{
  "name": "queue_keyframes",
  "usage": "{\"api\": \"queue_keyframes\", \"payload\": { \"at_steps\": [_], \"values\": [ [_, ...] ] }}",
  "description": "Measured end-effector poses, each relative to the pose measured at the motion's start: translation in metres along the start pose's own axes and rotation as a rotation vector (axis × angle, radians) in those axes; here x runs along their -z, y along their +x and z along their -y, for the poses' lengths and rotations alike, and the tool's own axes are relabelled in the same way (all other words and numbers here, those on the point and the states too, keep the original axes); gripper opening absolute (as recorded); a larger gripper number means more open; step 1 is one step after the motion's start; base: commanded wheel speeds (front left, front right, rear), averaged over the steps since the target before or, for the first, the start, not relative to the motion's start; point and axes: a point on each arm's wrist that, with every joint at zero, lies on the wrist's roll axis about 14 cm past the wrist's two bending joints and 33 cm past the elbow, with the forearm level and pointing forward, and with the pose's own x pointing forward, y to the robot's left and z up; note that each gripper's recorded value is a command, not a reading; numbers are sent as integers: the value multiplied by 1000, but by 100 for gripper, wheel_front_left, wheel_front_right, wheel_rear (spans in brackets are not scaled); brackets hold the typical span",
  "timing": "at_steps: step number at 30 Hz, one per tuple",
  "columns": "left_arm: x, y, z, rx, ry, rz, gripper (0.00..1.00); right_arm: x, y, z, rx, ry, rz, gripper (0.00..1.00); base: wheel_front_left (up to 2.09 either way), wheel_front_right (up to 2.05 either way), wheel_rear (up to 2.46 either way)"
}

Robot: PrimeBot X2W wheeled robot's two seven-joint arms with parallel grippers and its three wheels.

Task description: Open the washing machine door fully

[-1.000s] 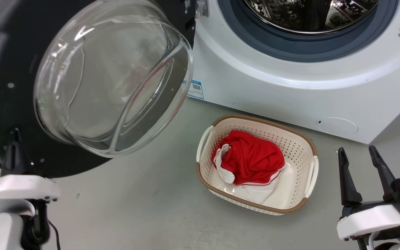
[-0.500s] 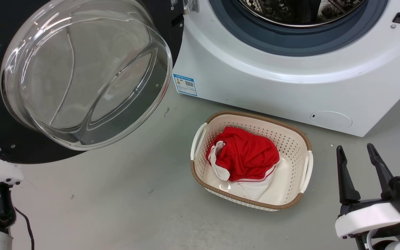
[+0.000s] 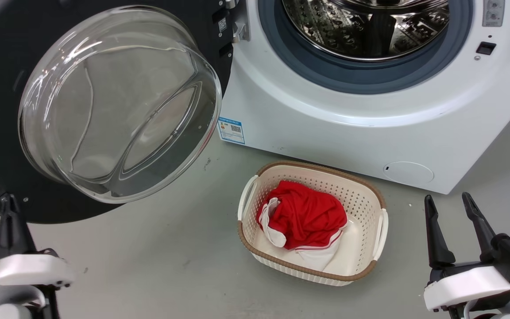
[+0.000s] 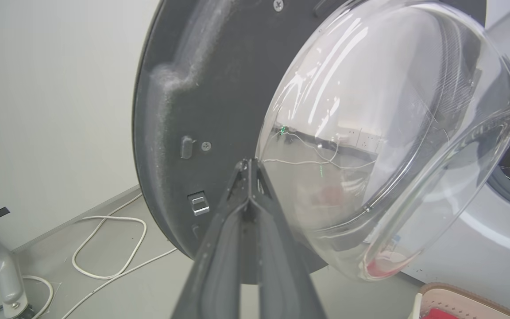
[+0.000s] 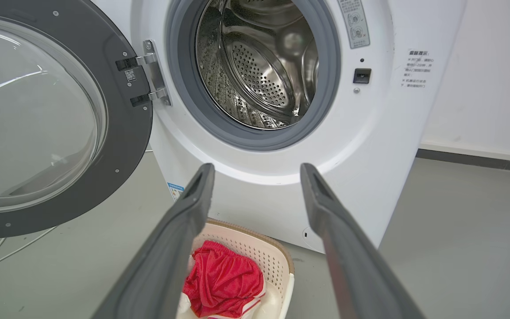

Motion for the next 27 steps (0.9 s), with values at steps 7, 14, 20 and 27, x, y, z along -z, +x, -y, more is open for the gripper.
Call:
{"api": "queue_keyframes", "payload": {
  "at_steps": [7,14,20,27],
  "values": [
    [-7,-20,57,156,2,44,0,-10,-10,8,31,-12,29,100,0,0,0],
    [-15,-38,144,415,-39,79,0,-22,-28,30,104,-43,55,100,0,0,0],
    [-22,-47,215,625,-62,104,0,-31,-48,48,173,-71,72,100,0,0,0],
    [-18,-59,259,730,-74,92,0,-35,-73,63,238,-81,75,100,0,0,0]
  ]
}}
